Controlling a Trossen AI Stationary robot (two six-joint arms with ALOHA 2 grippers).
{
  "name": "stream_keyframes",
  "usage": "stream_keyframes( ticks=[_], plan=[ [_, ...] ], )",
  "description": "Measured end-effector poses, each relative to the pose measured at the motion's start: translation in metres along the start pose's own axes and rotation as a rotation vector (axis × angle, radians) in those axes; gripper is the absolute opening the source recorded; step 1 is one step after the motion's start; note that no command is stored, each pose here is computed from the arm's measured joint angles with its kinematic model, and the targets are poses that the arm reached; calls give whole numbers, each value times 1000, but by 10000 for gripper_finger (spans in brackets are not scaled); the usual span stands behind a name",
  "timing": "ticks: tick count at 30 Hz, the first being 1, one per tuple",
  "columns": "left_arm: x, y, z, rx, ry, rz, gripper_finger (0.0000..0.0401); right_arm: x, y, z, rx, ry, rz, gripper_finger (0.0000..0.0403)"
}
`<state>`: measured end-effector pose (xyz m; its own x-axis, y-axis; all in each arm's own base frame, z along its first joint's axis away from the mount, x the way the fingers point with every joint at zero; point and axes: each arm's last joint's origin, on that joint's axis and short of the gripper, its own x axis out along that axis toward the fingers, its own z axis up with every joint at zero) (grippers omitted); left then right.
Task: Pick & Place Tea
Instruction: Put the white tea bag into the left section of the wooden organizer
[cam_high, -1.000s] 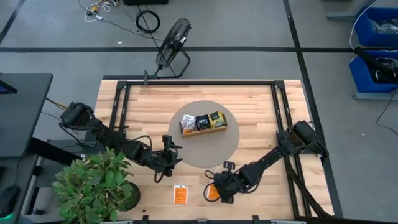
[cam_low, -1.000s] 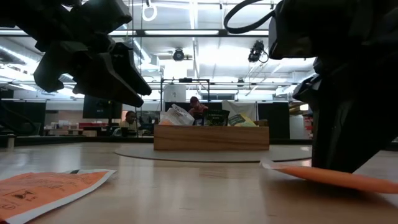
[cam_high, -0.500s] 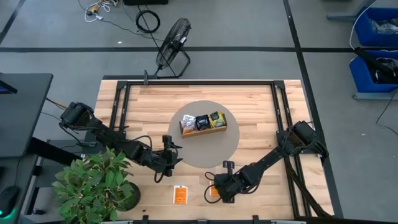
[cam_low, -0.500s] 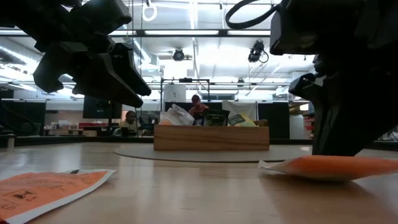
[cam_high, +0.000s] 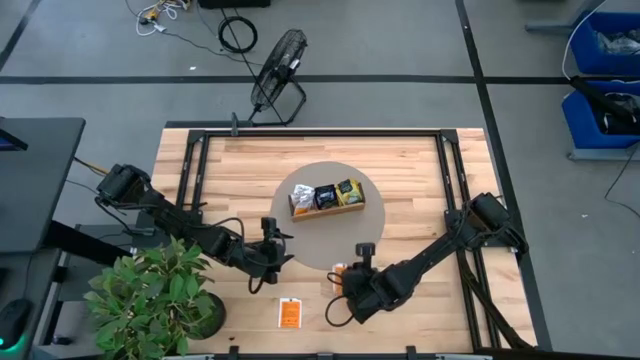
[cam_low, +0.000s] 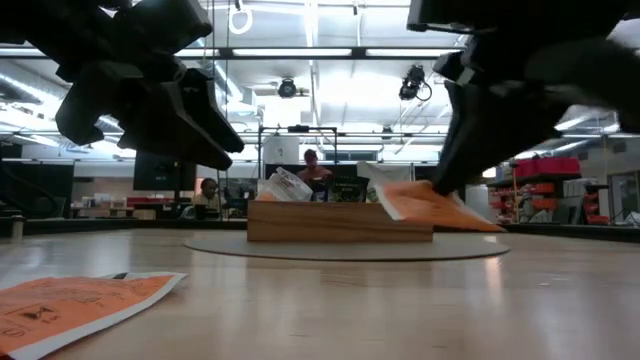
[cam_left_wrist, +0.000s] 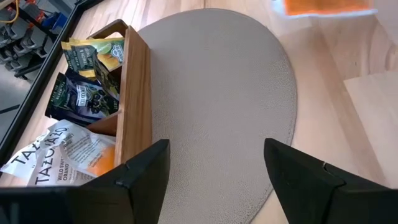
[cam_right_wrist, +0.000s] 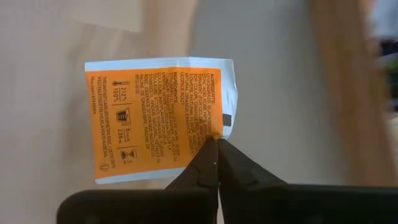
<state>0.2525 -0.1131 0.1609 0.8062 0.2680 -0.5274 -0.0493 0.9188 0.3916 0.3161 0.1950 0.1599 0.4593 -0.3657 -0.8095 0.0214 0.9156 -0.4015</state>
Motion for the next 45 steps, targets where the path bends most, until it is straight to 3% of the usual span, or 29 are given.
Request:
stream_keyframes(
  ticks=[8, 13, 17, 24, 31, 45],
  plan=[
    [0, 0, 10, -98, -88, -3, 263, -6, -14, 13, -149, -136, -345, 0],
    [0, 6, 25, -264, -215, 2, 263, -8, -24, 21, -272, -185, -608, 0],
    [2, 15, 36, -424, -316, 8, 263, -7, -32, 26, -339, -175, -741, 0],
    [2, 28, 49, -572, -447, 22, 263, -1, -41, 30, -347, -150, -788, 0],
    [9, 42, 49, -692, -463, 46, 263, -4, -40, 40, -390, -157, -860, 0],
    [13, 51, 53, -676, -505, -35, 263, -8, -36, 57, -422, -185, -851, 0]
  ],
)
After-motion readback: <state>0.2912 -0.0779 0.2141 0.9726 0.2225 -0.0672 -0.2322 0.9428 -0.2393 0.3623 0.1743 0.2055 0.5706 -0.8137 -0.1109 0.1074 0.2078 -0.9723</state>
